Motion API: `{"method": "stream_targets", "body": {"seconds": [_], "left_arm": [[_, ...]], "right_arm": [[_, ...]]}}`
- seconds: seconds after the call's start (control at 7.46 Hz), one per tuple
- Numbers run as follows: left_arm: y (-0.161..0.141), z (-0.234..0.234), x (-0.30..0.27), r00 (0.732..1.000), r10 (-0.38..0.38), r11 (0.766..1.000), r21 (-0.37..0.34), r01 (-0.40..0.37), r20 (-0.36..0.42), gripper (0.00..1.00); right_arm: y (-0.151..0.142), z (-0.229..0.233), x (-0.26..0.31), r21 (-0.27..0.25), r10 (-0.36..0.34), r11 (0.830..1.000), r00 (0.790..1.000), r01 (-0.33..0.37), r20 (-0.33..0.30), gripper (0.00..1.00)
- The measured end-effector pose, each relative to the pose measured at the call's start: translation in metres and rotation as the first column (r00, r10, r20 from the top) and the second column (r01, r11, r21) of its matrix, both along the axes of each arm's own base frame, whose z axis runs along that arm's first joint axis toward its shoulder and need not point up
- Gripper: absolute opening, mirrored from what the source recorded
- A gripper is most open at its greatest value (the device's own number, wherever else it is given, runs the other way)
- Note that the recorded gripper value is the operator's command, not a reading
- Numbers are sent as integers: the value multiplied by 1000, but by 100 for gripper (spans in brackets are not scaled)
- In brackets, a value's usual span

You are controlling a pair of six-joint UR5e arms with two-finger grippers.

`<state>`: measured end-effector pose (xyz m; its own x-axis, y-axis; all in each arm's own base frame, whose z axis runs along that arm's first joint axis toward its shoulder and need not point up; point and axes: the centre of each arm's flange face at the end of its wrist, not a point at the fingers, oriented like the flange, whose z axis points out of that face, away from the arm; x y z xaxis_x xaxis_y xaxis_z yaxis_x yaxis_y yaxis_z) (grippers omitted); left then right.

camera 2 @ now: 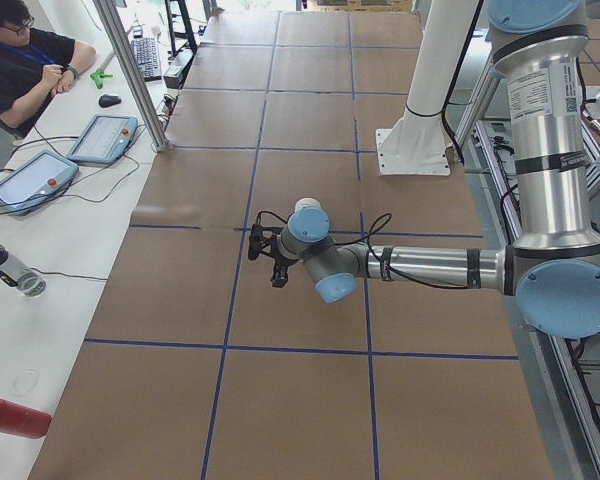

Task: Flip mug
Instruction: 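Reach the left gripper to the sideways white mug and grasp its rim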

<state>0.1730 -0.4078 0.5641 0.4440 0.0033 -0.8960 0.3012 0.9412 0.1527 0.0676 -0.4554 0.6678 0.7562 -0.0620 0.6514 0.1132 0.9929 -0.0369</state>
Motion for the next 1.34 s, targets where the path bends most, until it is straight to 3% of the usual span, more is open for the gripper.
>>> {"method": "stream_targets", "body": {"seconds": [0.27,0.54,1.07,1.21,1.34], "left_arm": [[26,-16,47,991,-25,1000,-19,23,-128,100],[48,-36,71,957,-33,999,-30,26,-287,100],[48,-41,129,911,-88,996,-51,73,-404,100],[50,-40,136,902,-79,997,-44,67,-425,86],[53,-41,141,895,-67,998,-36,57,-441,42]], "right_arm": [[0,0,0,0,0,1000,1000,0,0,100],[0,0,0,0,0,1000,1000,0,0,100],[0,0,0,0,0,1000,1000,0,0,100],[0,0,0,0,0,1000,1000,0,0,100],[0,0,0,0,0,1000,1000,0,0,100]]}}
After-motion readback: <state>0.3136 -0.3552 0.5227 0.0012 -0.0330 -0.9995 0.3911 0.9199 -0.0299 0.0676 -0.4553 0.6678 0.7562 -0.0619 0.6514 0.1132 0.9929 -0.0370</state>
